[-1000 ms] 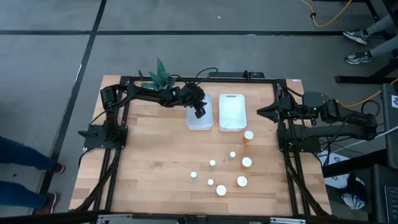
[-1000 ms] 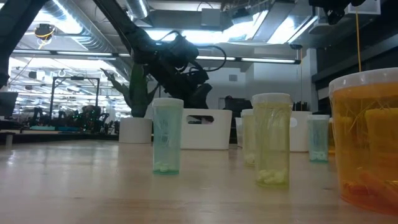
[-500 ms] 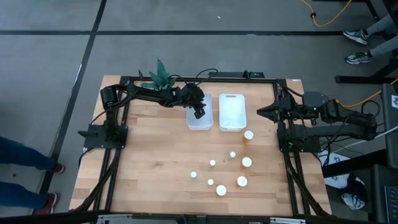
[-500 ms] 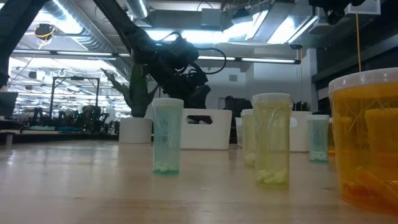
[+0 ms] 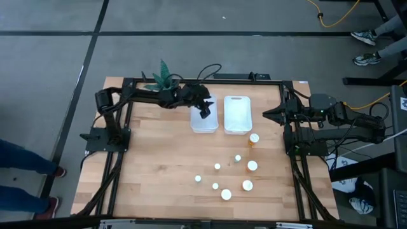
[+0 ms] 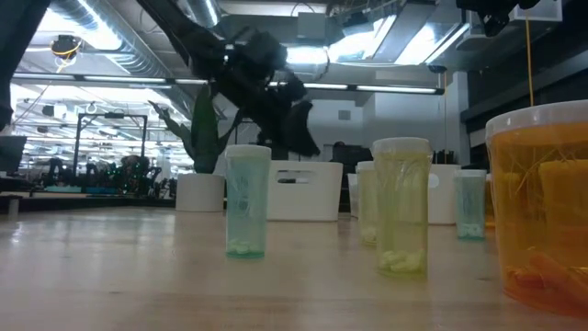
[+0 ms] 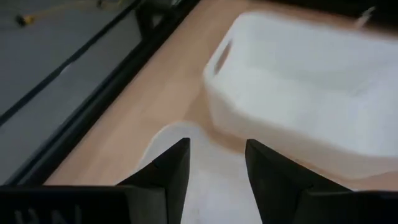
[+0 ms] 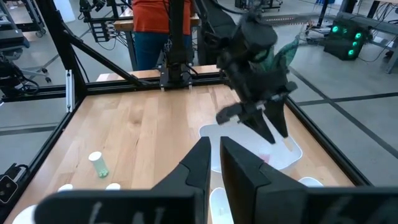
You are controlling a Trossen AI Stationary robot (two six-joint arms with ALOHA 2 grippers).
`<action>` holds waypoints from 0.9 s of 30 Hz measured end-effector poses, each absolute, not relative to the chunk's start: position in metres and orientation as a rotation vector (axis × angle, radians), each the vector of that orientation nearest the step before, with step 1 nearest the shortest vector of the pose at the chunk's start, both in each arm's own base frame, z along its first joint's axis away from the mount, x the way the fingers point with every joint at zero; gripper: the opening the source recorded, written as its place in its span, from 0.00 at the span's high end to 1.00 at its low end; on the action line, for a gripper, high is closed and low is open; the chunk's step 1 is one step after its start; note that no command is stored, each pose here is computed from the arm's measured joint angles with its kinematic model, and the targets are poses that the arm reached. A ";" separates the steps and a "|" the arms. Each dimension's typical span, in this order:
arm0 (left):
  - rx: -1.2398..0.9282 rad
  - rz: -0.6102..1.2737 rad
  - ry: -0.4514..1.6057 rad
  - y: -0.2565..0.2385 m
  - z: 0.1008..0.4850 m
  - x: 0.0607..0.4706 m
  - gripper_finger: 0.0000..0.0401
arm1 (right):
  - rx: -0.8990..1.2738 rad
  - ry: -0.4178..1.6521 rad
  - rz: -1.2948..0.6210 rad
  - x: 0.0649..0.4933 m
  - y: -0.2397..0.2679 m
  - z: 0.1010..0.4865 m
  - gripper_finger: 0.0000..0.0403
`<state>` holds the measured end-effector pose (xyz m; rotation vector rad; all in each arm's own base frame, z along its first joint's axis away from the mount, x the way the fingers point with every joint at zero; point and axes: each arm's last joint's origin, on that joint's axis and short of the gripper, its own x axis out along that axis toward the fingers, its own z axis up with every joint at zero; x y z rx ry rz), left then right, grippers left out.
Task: Pick and place medicine bottles into bin by pill shape (circle, oval)
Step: Put the bottom green pill bottle into the left white bin
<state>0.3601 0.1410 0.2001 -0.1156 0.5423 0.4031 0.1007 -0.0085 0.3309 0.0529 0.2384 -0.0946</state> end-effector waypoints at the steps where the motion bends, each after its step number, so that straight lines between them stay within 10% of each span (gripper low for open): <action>1: -0.108 0.385 0.525 0.134 0.206 0.361 0.63 | 0.053 0.238 -0.094 0.101 -0.009 0.331 0.90; 15: 0.038 -0.018 0.493 -0.018 0.283 0.333 0.64 | 0.053 0.238 -0.095 0.101 -0.009 0.331 0.90; 27: -0.105 -0.150 0.895 -0.104 0.252 0.294 0.64 | 0.053 0.237 -0.095 0.101 -0.009 0.331 0.90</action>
